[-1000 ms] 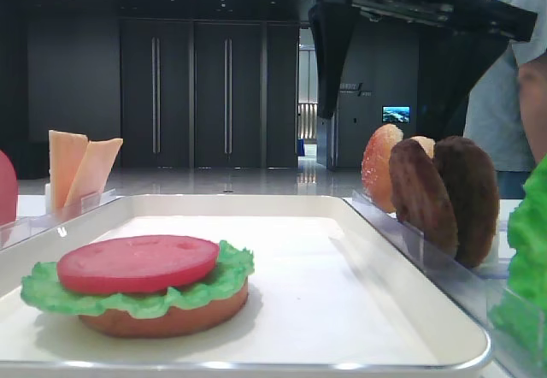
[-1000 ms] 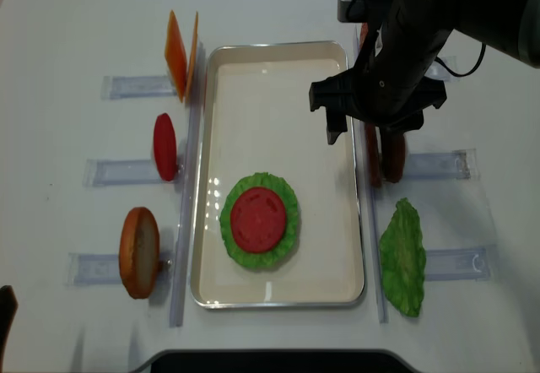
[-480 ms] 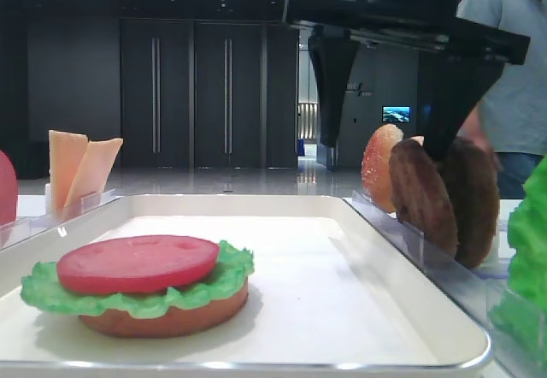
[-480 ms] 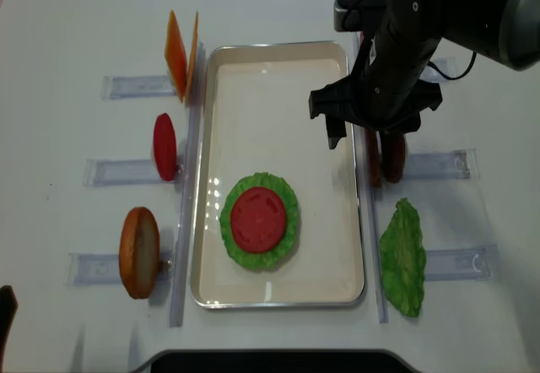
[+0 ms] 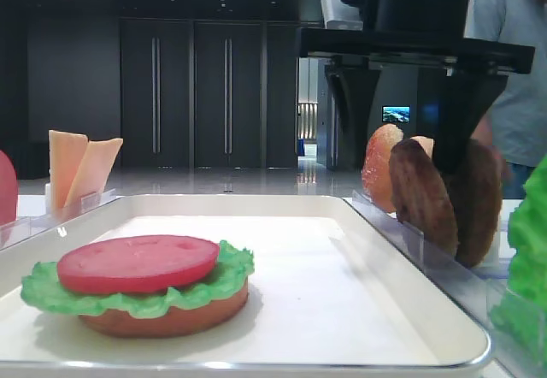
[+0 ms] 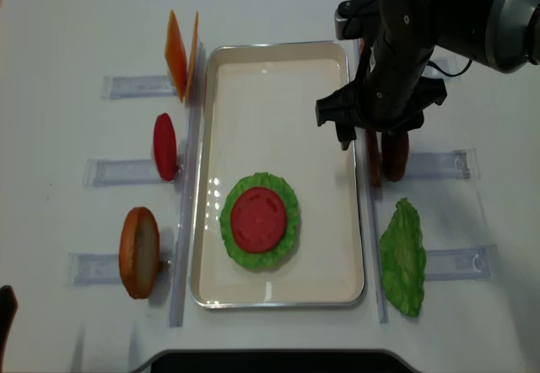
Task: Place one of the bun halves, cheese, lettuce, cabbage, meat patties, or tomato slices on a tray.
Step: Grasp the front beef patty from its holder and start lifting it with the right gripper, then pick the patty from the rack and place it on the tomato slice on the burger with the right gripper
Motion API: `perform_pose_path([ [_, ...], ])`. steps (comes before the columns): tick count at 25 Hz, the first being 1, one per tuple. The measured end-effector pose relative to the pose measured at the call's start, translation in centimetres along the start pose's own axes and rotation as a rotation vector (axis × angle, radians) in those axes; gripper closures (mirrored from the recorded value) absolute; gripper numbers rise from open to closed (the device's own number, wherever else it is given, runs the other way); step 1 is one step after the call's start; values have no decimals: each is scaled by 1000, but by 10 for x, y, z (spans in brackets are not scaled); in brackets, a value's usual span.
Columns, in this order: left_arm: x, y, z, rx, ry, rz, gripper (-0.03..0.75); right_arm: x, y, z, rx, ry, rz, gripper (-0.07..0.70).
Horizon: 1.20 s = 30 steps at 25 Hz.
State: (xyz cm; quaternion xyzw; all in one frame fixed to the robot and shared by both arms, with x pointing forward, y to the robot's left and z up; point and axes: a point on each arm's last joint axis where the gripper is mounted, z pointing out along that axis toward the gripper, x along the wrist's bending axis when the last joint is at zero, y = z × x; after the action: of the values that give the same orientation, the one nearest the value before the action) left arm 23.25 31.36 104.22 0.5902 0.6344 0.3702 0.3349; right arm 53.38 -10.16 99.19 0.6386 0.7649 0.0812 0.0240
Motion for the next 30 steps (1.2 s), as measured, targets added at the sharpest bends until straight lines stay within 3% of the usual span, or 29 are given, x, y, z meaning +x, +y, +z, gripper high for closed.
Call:
perform_pose_path([
  [9, 0, 0, 0, 0, 0, 0, 24, -2, 2, 0, -21, -22, -8, 395],
  [16, 0, 0, 0, 0, 0, 0, 24, -2, 3, 0, -28, -27, -11, 498],
  [26, 0, 0, 0, 0, 0, 0, 24, -3, 2, -1, -29, -33, -15, 503],
  [30, 0, 0, 0, 0, 0, 0, 24, -4, 1, -14, -58, -19, -13, 503],
])
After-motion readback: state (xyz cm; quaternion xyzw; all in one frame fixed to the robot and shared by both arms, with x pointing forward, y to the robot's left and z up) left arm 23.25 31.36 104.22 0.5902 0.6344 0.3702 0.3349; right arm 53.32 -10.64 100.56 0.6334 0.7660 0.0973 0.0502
